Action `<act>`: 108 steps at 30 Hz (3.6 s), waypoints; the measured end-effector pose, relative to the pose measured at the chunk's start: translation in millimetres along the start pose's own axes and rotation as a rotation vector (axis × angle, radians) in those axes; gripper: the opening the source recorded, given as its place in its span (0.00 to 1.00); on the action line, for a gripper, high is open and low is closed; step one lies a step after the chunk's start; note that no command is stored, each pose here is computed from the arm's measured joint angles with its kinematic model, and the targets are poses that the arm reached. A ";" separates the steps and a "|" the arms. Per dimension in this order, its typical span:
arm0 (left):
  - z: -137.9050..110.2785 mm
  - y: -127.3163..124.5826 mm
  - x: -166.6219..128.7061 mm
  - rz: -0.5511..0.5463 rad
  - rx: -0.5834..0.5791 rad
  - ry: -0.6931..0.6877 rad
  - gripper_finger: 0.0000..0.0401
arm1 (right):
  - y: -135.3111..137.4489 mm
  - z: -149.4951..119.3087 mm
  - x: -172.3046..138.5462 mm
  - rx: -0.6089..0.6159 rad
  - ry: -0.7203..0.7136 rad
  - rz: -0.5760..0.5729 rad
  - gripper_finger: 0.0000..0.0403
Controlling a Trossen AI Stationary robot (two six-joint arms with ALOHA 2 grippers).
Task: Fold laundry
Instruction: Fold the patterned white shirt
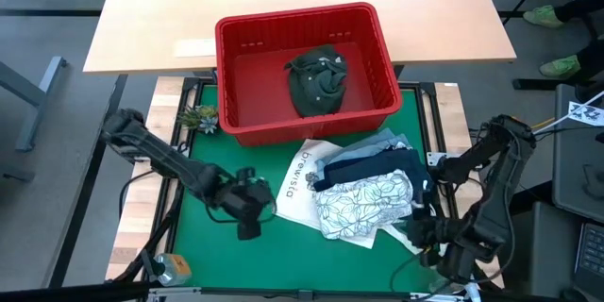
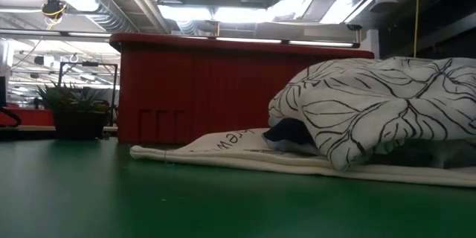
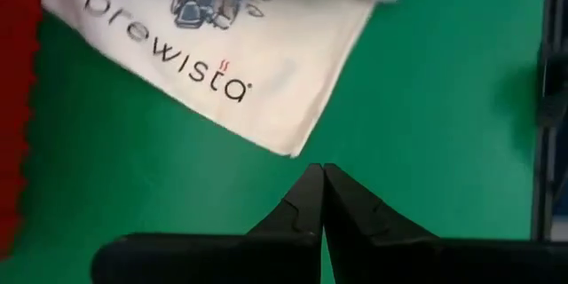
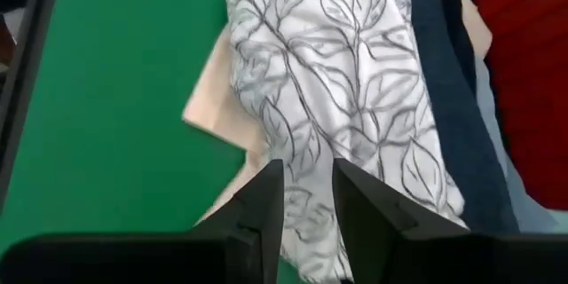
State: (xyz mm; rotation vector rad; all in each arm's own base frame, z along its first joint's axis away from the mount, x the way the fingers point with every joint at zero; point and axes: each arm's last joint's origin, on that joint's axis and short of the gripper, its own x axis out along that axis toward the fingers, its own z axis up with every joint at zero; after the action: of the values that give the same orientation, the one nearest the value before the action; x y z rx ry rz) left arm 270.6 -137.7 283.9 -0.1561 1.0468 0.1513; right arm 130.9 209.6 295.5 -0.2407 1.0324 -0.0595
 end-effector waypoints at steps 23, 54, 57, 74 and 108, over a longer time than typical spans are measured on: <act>-37.5 28.1 95.8 -0.327 -0.571 -0.497 0.33 | -21.9 -15.9 -12.1 0.107 0.130 -0.084 0.24; 10.5 -9.8 199.9 -0.426 -0.684 -0.456 0.60 | -20.6 -15.5 -11.9 0.114 0.136 -0.067 0.24; 4.5 -8.2 203.8 -0.413 -0.717 -0.363 0.60 | -19.4 -14.8 -11.7 0.122 0.130 -0.056 0.24; 14.3 -1.1 202.1 -0.412 -0.769 -0.459 0.60 | -18.8 -15.4 -11.7 0.123 0.151 -0.043 0.24; 21.0 4.5 201.1 -0.409 -0.739 -0.516 0.45 | -59.3 -2.8 8.6 0.642 0.281 -0.202 0.58</act>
State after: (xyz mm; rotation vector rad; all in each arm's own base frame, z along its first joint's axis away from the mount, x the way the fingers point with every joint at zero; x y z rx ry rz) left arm 386.4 -119.1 119.2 -0.9432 0.3891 0.1877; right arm 136.7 150.1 300.3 0.2579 1.2096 -0.6116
